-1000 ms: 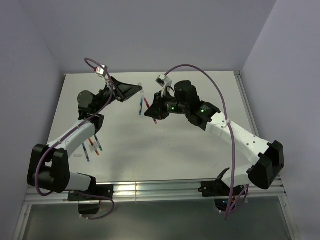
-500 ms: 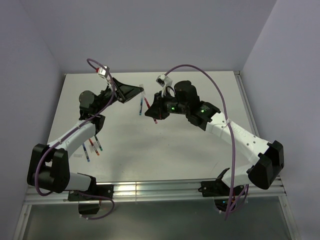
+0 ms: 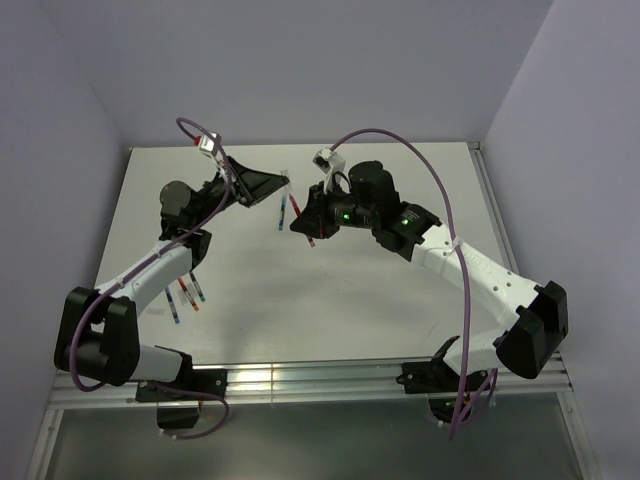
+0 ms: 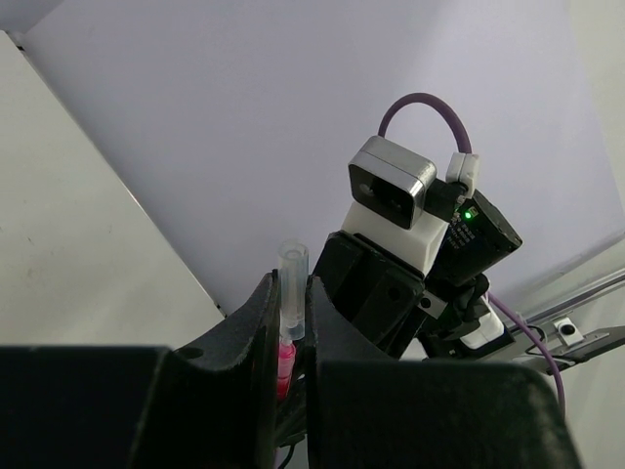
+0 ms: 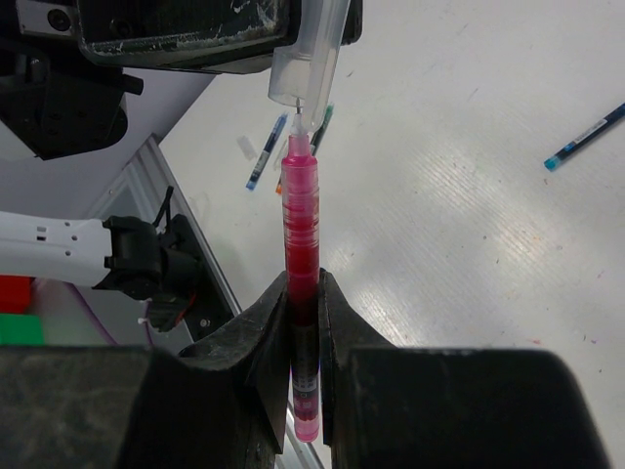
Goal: Insert the pens into the pen caps
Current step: Insert the pen cap onto the pen.
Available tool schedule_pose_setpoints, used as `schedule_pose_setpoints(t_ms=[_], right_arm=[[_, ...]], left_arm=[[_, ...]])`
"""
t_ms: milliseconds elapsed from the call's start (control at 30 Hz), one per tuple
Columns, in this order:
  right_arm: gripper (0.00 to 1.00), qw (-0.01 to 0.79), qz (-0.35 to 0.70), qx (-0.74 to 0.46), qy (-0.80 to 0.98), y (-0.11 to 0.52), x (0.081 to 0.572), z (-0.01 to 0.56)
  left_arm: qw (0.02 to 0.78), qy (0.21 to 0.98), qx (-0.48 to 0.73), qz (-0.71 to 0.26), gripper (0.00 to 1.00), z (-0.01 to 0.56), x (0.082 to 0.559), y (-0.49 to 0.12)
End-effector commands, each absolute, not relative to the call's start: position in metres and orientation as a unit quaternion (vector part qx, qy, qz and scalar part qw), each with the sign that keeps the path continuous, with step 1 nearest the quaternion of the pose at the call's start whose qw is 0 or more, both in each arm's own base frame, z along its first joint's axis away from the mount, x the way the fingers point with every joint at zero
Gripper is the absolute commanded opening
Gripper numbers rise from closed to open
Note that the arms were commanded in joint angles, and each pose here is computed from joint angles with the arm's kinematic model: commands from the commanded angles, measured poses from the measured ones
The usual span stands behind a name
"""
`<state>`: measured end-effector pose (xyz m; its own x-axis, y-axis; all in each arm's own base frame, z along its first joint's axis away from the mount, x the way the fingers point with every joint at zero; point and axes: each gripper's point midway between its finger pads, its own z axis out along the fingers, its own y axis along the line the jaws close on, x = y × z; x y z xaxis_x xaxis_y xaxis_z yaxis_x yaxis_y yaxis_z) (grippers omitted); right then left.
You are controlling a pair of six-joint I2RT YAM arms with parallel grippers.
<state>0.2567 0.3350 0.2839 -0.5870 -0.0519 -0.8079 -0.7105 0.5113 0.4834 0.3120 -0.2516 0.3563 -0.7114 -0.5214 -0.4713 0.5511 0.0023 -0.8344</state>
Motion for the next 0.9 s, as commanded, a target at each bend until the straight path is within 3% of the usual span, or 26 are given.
schedule_pose_setpoints(t_ms=[0,567,867], right_arm=[[0.0,0.418,0.436,-0.241,0.76,0.333,0.263,0.315],[0.0,0.429,0.439,-0.214,0.76,0.324,0.272,0.32],[0.0,0.439,0.442,-0.197,0.757,0.319,0.277,0.325]], left_arm=[[0.388,0.594,0.028,-0.704,0.0,0.355,0.31,-0.254],[0.381,0.604,0.039,-0.7,0.0,0.349,0.302,-0.268],[0.422,0.615,0.037,-0.665,0.0,0.351,0.291,-0.28]])
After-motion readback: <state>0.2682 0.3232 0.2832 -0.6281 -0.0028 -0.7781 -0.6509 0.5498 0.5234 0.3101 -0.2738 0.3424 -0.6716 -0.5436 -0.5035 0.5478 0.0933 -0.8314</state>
